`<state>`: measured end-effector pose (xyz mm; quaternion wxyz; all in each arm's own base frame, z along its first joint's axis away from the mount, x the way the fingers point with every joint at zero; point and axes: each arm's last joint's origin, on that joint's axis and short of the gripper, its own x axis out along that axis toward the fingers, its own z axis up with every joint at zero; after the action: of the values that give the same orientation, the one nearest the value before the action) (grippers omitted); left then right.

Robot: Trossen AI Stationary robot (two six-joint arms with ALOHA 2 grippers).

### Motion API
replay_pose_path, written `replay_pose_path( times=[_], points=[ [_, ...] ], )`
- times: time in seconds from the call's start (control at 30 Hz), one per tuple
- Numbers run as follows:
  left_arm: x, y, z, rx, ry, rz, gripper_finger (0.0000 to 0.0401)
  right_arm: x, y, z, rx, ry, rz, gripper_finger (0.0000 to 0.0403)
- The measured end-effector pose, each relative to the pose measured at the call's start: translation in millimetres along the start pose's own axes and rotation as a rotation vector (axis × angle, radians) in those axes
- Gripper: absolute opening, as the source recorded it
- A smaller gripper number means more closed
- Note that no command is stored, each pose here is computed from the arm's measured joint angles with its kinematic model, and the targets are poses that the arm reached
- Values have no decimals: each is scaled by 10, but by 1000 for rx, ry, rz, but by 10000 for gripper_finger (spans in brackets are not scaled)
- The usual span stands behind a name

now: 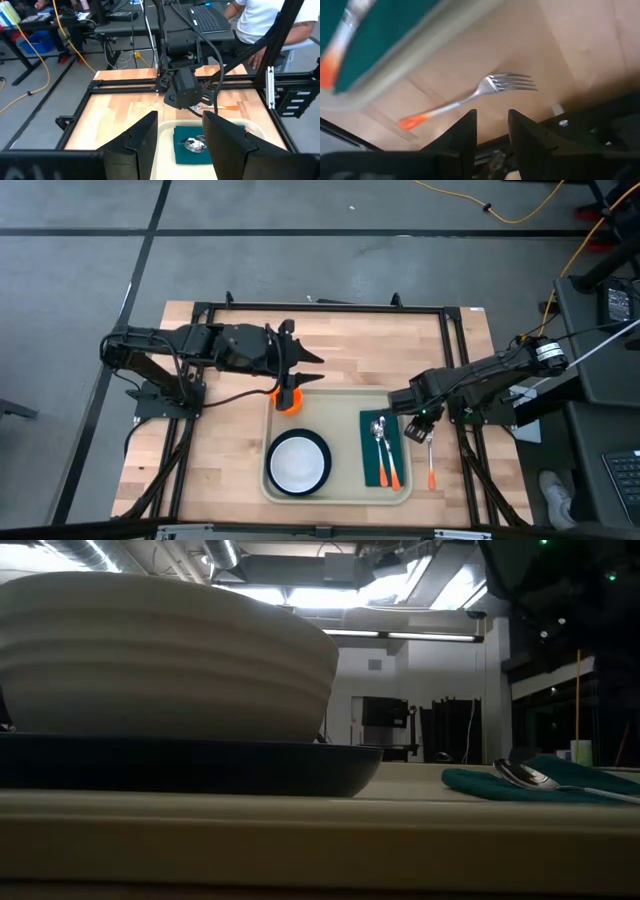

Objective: Set up tray
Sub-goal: Put the orange fork on the green napkin to the left of the orange spoon

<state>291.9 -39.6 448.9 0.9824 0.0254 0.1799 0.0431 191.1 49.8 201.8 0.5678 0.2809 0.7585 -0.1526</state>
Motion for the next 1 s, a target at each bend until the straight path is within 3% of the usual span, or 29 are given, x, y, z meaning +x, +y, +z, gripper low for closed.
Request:
replay_pose_path(
  times=[0.2,0.4,0.77,1.0],
  points=[
    [0,-5,-2,3,2,-17,150,115,-37,-24,-80,84,47,116],
    [0,-9,-1,10,2,-31,150,133,-35,-16,-196,74,59,116],
    [5,-8,8,6,-8,-27,148,133,-32,-13,-256,69,64,116],
    [5,-7,8,-1,-8,-23,149,133,-32,-14,-187,74,63,186]
  ],
)
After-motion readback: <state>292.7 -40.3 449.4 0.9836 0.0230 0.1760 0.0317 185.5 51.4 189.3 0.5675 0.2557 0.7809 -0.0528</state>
